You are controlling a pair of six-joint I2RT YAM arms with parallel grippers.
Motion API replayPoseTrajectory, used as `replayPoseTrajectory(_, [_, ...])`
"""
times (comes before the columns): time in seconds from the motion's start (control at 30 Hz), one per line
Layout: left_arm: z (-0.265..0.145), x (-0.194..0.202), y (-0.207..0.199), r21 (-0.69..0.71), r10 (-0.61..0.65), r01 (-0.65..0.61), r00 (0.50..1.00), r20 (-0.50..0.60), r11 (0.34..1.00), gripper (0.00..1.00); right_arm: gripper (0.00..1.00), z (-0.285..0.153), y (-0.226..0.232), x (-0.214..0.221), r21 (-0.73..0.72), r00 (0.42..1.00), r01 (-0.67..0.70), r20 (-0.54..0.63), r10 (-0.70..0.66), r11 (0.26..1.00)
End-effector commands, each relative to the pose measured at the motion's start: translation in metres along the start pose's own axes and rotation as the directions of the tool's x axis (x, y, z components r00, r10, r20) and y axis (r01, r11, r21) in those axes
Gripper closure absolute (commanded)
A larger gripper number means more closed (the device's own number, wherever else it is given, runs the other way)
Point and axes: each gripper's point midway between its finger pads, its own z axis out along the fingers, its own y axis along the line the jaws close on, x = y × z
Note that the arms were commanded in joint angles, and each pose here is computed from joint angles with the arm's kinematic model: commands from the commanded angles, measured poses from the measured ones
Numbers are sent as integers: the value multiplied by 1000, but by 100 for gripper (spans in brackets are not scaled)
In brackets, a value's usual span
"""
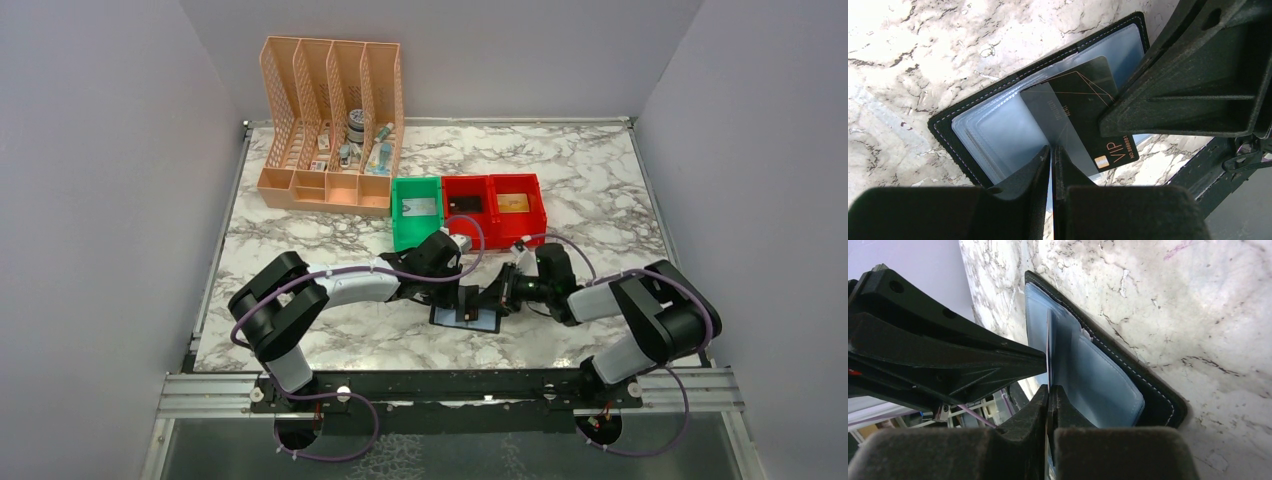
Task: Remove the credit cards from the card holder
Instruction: Remove the credit card from the card holder.
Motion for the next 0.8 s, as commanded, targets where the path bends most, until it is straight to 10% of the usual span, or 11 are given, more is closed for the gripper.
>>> replayPoseTrajectory(0.0, [0, 18, 18, -84, -1, -3, 998, -57, 996, 89, 99, -4, -4, -5, 36, 999, 17, 39, -18, 999])
replayPoseTrajectory(0.77, [-6, 10, 13, -72, -5, 3, 1000, -23, 997, 90, 99, -20, 11, -23, 113, 989, 78, 115, -91, 990])
